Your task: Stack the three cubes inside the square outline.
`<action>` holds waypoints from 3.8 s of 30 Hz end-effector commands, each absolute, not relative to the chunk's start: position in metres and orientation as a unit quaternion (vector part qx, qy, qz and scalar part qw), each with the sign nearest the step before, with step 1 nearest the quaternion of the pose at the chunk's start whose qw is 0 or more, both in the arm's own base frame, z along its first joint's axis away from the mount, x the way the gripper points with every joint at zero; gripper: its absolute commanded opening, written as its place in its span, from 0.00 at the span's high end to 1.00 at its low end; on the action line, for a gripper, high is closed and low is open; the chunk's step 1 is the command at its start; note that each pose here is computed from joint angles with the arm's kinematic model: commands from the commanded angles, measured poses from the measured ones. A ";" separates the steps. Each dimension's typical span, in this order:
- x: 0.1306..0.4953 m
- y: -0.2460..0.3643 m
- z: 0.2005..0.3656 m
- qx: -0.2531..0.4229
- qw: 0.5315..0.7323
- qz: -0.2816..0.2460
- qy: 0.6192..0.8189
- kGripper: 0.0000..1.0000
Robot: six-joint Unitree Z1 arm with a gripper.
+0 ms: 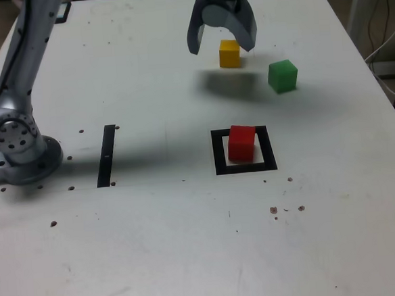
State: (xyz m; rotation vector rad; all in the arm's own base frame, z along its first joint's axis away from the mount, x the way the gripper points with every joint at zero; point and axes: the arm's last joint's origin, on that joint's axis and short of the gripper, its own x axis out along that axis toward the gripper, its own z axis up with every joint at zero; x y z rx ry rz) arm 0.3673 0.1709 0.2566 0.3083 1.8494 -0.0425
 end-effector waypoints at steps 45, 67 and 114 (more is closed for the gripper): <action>0.384 0.212 0.215 0.123 0.610 -0.016 0.782 0.58; 0.375 0.195 0.264 0.131 0.632 -0.010 0.764 0.78; 0.360 -0.070 0.268 0.119 0.637 -0.017 0.762 0.79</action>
